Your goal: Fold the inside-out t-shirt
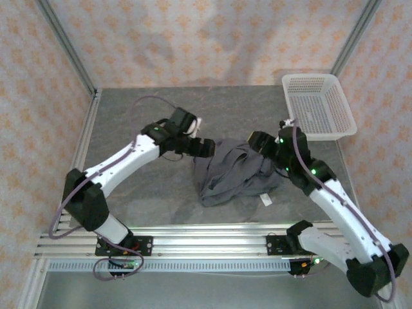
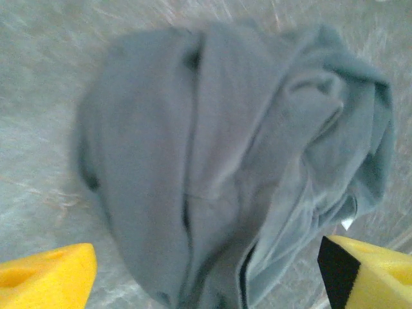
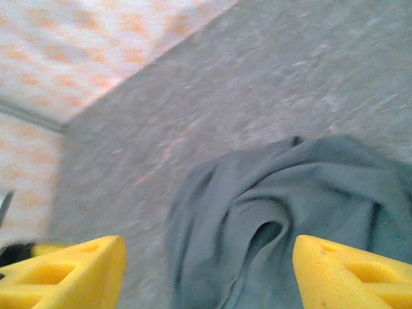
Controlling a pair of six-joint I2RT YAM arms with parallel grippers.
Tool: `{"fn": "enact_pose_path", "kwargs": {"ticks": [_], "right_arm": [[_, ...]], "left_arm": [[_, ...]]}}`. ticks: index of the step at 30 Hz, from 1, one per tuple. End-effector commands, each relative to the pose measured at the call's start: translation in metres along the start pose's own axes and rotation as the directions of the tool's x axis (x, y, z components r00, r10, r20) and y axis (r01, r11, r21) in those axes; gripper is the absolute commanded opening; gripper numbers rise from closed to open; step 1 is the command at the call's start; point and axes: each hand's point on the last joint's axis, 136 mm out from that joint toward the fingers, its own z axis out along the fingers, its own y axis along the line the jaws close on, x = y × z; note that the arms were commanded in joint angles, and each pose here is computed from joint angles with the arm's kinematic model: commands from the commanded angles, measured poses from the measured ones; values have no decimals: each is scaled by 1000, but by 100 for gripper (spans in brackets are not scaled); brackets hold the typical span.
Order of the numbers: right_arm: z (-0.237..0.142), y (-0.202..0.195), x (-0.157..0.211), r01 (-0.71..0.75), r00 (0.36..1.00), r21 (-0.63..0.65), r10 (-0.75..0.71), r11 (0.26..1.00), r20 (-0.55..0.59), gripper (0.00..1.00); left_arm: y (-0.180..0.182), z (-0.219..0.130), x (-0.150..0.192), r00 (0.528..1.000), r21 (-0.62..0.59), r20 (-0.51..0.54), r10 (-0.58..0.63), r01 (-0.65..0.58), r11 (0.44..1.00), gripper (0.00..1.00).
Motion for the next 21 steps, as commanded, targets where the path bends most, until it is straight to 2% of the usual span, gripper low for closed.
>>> {"fn": "enact_pose_path", "kwargs": {"ticks": [1, 5, 9, 11, 13, 14, 17, 18, 21], "right_arm": [[45, -38, 32, 221, 961, 185, -183, 957, -205, 67], [88, -37, 45, 226, 942, 185, -167, 956, -290, 68], [120, -57, 59, 223, 936, 258, -133, 940, -325, 66], [129, -59, 66, 208, 930, 257, -110, 944, -351, 61], [131, -54, 72, 178, 927, 224, -87, 958, -364, 52], [130, -52, 74, 166, 928, 214, -79, 963, -364, 45], [124, -52, 71, 155, 935, 212, -74, 965, -348, 8], [120, -50, 68, 152, 938, 207, -76, 967, -337, 0], [102, -35, 48, 143, 957, 165, -93, 976, -276, 0]], "left_arm": [[-16, 15, 27, 989, -57, -112, 98, -105, 993, 84], [-9, 44, 42, 982, -98, -174, 73, -91, 991, 75], [-15, 67, 55, 967, -43, -248, 56, -69, 997, 71], [-12, 76, 60, 961, -49, -271, 47, -62, 997, 68], [-14, 83, 63, 958, -26, -283, 41, -51, 998, 61], [-15, 85, 63, 956, -20, -289, 42, -50, 999, 54], [-14, 90, 62, 955, -25, -292, 42, -52, 998, 5], [-14, 90, 60, 957, -25, -286, 40, -49, 998, 0], [-19, 73, 41, 976, 5, -217, 21, -21, 1000, 0]]}}
